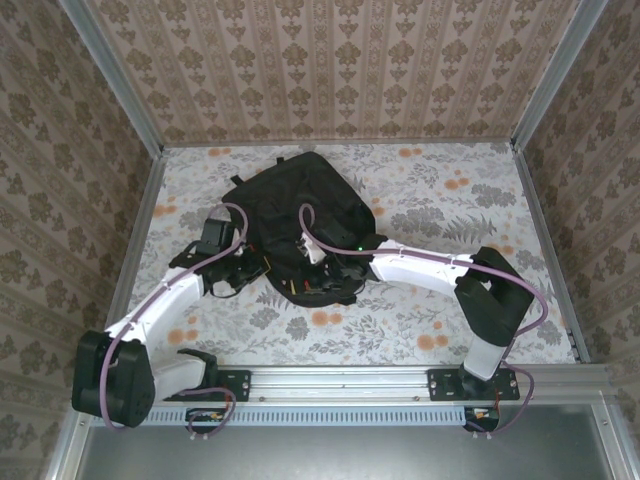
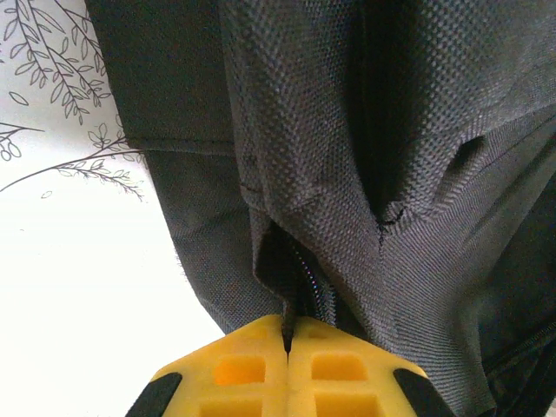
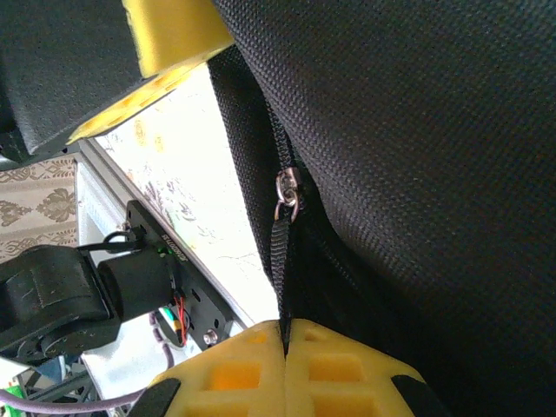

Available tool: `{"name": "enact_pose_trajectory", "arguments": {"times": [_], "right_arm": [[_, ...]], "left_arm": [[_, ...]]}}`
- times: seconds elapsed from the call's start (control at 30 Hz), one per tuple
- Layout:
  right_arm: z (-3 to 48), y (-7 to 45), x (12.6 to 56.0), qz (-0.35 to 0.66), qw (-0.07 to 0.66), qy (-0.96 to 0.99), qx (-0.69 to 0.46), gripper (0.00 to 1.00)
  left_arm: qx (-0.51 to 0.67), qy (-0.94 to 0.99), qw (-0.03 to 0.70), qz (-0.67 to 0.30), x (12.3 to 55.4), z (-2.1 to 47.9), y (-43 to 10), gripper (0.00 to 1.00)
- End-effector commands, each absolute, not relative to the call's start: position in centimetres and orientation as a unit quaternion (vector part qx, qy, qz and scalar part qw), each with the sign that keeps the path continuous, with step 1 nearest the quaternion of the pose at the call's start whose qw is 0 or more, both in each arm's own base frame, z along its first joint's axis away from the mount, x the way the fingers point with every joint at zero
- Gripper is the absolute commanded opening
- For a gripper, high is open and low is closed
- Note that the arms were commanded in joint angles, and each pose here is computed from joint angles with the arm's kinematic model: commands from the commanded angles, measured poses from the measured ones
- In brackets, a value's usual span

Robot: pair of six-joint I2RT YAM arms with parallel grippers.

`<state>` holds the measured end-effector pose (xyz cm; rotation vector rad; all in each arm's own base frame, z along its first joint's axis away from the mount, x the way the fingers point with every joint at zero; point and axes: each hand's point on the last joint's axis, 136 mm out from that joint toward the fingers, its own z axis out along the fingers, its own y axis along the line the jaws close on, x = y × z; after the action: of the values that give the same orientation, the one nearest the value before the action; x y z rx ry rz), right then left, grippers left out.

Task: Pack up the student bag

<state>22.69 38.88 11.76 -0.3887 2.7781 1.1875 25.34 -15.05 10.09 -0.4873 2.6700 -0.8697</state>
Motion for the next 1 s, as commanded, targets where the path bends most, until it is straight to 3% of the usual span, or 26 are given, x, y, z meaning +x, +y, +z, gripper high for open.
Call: {"name": "enact_pose_trajectory", "arguments": {"times": [0.0,0.4,0.97], "right_arm": [[12.3,38.2,21.9,0.392,0.040,0.908,-0.140,0.00],[12.3,36.3,20.3,0.375,0.033,0.912,-0.161,0.00],[12.9,33.6,21.4,0.363,0.046,0.917,-0.157,0.00]], "left_arm": [[-0.165,0.926,0.175,-0.293,26.1,11.1,-14.3,0.00],[-0.172,0.927,0.181,-0.278,26.1,11.2,-13.2,0.00],[-0.175,0.931,0.182,-0.264,26.2,11.2,-12.2,0.00]]}}
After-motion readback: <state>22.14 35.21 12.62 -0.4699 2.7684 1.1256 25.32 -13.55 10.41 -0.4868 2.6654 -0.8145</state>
